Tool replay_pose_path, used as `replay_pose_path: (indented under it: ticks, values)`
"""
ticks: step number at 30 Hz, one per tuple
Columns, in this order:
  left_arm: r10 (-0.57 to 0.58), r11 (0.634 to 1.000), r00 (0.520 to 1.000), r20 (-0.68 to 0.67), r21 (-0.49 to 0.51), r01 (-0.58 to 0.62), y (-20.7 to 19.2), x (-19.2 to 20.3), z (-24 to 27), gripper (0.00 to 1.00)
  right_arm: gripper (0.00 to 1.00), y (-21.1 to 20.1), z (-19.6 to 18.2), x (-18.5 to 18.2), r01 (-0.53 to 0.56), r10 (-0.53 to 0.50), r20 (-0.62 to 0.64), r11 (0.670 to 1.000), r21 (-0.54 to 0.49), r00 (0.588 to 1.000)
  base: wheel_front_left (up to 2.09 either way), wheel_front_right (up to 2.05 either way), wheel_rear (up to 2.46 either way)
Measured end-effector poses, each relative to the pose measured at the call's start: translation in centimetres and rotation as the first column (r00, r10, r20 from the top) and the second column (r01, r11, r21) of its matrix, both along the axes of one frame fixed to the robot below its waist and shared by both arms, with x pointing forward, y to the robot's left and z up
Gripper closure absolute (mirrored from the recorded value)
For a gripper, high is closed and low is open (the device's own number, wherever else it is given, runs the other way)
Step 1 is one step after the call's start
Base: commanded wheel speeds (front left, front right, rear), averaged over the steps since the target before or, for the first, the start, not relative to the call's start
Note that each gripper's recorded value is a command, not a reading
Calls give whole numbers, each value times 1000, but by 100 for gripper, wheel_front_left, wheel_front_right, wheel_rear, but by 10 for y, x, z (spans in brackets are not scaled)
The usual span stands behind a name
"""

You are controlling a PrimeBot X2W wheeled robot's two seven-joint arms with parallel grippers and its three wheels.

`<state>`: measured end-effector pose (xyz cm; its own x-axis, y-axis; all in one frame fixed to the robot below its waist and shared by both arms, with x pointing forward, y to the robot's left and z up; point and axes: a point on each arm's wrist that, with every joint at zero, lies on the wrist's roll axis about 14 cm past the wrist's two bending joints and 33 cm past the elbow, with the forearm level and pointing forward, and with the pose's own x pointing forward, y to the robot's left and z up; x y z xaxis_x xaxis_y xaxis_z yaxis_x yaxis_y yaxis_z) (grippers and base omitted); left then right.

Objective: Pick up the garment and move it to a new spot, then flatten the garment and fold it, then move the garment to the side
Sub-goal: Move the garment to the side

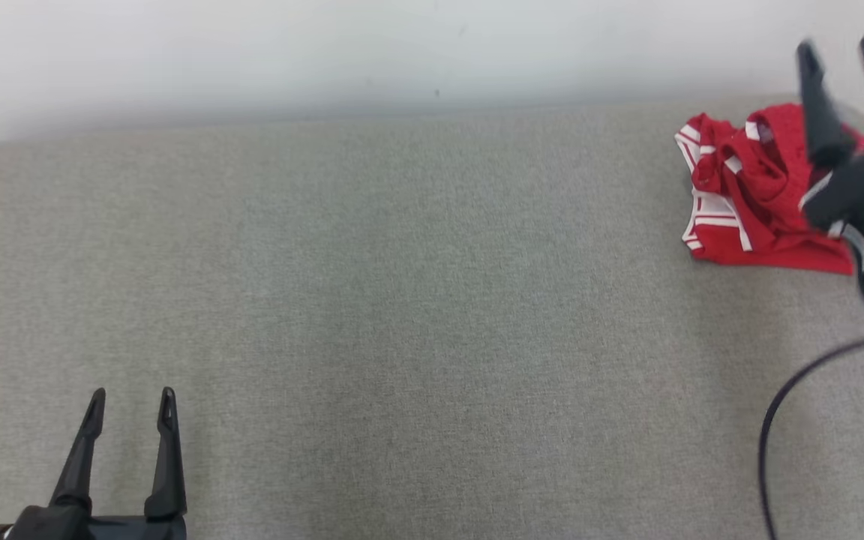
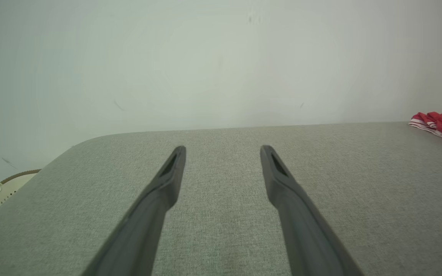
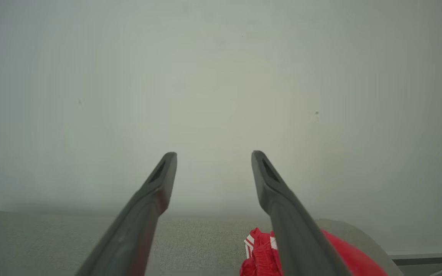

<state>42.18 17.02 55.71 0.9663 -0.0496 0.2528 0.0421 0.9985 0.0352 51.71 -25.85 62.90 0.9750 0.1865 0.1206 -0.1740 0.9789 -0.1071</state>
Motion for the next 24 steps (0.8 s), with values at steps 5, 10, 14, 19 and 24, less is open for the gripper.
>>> replay_pose_path:
  ticks: [5, 10, 14, 19, 24]
  values:
    - [14, 1000, 1000, 7, -11, -13, 3, -12, 5, 0, 0, 13, -9, -27, -4, -2, 56, 994, 108, 998, 0, 0, 0]
    - [38, 999, 999, 19, -16, -37, 10, -27, 11, 0, 0, 27, -33, -63, 18, -30, 81, 988, 152, 996, 0, 0, 0]
    - [51, 999, 998, 22, -16, -50, 15, -36, 12, 0, 0, 53, -44, -87, -10, -3, 99, 990, 138, 995, 0, 0, 0]
    - [57, 998, 998, 34, -19, -57, 17, -42, 17, 0, 0, 76, -46, -114, -29, 15, 137, 995, 98, 990, 0, 0, 0]
    - [64, 998, 997, 35, -22, -63, 19, -49, 17, 0, 0, 103, -47, -141, -59, 45, 164, 995, 86, 986, 0, 0, 0]
